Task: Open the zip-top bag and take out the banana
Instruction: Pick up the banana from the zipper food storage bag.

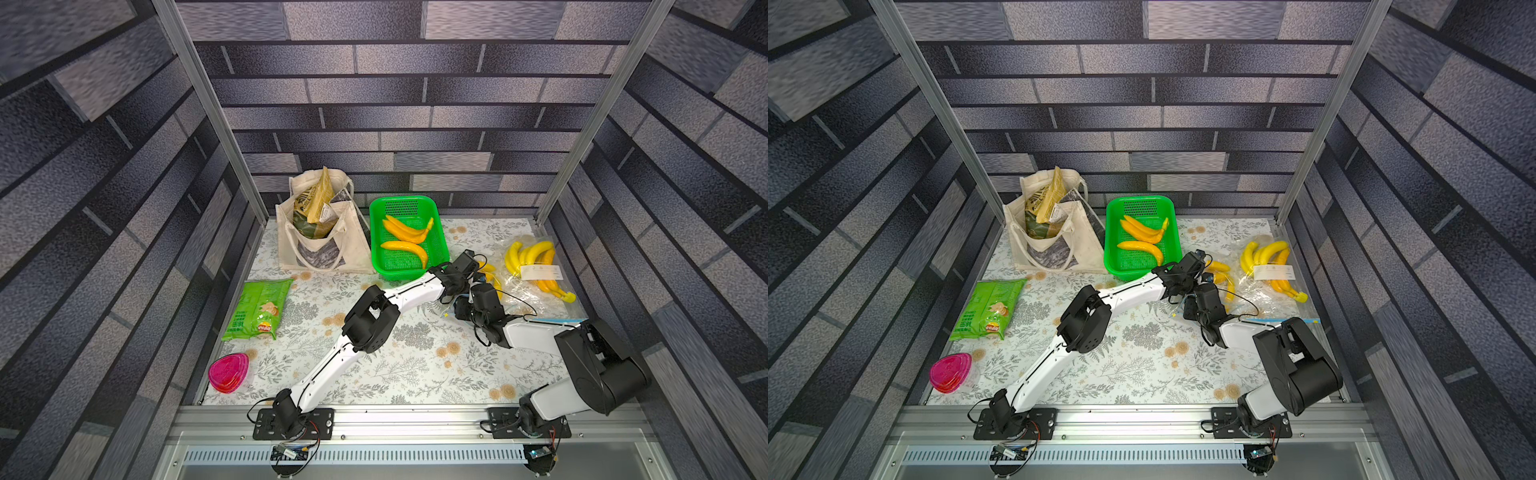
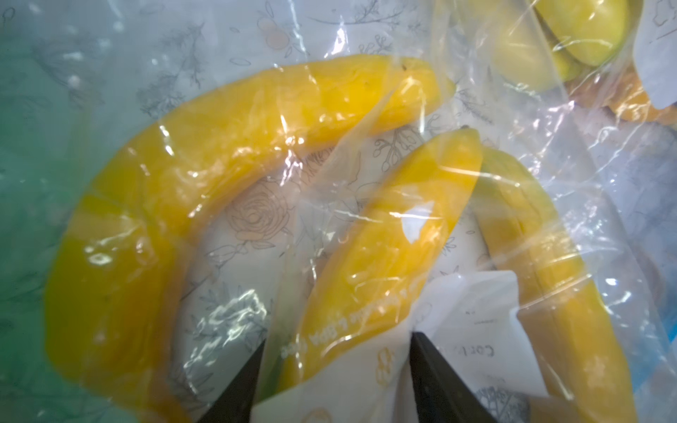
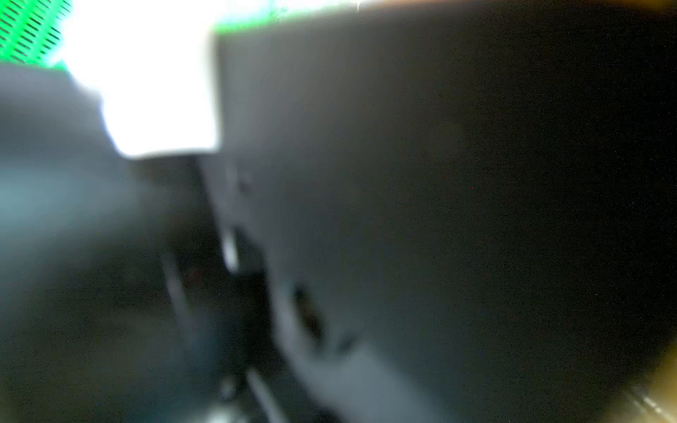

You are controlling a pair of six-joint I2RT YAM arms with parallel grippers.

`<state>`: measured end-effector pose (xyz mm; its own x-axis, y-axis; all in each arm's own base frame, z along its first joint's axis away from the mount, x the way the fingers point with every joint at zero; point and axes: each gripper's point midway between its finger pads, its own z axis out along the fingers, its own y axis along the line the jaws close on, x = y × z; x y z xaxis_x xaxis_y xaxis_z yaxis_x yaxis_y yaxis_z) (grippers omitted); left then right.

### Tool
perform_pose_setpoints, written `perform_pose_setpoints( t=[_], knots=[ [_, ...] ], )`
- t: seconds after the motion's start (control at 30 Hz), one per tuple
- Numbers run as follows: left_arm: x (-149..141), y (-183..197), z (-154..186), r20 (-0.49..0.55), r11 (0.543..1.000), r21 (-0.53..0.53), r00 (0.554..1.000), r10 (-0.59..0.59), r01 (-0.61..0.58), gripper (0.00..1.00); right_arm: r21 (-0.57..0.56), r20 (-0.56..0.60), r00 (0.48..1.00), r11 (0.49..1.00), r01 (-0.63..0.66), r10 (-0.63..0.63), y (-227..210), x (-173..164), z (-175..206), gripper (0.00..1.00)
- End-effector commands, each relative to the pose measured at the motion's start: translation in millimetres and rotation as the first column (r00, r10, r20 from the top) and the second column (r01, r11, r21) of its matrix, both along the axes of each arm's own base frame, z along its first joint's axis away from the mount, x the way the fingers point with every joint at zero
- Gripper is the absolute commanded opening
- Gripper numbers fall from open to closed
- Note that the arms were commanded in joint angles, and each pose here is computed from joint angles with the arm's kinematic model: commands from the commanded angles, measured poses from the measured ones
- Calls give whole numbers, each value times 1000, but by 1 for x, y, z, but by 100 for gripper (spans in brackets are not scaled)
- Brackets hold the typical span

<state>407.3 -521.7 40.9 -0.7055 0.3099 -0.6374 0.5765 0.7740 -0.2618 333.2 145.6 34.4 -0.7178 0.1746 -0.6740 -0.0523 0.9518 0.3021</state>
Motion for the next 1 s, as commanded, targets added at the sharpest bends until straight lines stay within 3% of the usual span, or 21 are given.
perform_pose_setpoints(
  t=[0.0,0.13,0.27,0.4,0.6,0.97],
  knots=[
    [-17,-15,54,27,995,-84,998,-51,53,60,-37,-50,999,999,-13,11,1,-7,-13,39],
    [-15,-13,59,34,995,-89,998,-44,47,63,-71,-44,999,997,2,-5,-3,-11,-7,26],
    [-11,-9,69,52,996,-85,998,-23,27,69,-31,-30,999,999,10,-11,-5,-19,9,21],
    [-9,-3,81,76,997,-71,997,-2,8,73,13,-40,999,1000,11,-10,-7,-34,21,20],
    [-3,8,92,93,997,-76,995,30,-23,76,45,-123,992,999,24,-18,-13,-62,10,18],
    [7,17,77,84,997,-29,994,68,-66,82,106,-143,989,994,36,-21,-17,-94,-3,20]
  ],
)
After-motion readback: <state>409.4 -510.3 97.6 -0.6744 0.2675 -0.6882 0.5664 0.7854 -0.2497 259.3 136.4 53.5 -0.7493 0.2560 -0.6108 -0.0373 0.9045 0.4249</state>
